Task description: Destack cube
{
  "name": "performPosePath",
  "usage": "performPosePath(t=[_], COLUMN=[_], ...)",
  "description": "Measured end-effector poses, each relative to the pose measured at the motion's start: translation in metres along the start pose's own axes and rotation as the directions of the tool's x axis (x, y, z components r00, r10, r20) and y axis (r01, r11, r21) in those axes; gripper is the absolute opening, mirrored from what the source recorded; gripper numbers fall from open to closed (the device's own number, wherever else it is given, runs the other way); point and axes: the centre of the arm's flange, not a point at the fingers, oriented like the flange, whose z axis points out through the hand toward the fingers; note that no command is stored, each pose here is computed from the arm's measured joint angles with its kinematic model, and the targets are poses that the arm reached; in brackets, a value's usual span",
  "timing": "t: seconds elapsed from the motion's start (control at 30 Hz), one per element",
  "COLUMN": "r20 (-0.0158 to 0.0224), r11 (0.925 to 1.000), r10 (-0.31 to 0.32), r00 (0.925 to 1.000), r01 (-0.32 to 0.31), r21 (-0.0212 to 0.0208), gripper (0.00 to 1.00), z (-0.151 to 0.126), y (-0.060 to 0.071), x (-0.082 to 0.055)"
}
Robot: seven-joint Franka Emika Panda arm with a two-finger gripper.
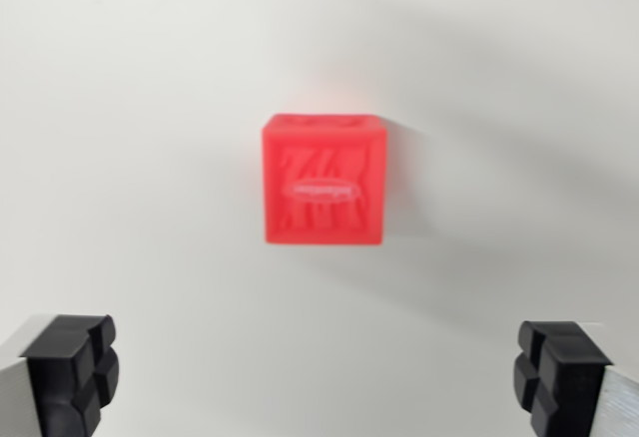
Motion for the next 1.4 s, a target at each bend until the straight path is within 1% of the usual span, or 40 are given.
performPosePath(t=[0.17,0.27,0.43,0.47,0.73,0.83,1.07,1.17,1.33,1.4], r20=[0.0007,-0.0001,0.0006,-0.0001,0.0012,0.0003,0.0017,0.0012,0.002,0.0016], r11=[1.0,1.0,1.0,1.0,1.0,1.0,1.0,1.0,1.0,1.0], r10=[0.0,0.0,0.0,0.0,0.0,0.0,0.0,0.0,0.0,0.0], r00=[1.0,1.0,1.0,1.0,1.0,1.0,1.0,1.0,1.0,1.0], r01=[0.0,0.0,0.0,0.0,0.0,0.0,0.0,0.0,0.0,0.0], r21=[0.0003,0.0007,0.0008,0.0012,0.0013,0.0018,0.0016,0.0019,0.0018,0.002], gripper=[1.0,1.0,1.0,1.0,1.0,1.0,1.0,1.0,1.0,1.0], z=[-0.022,-0.034,-0.054,-0.058,-0.088,-0.097,-0.116,-0.123,-0.132,-0.135], y=[0.0,0.0,0.0,0.0,0.0,0.0,0.0,0.0,-0.001,-0.001], x=[0.0,0.0,0.0,0.001,0.001,0.001,0.001,0.001,0.001,0.001])
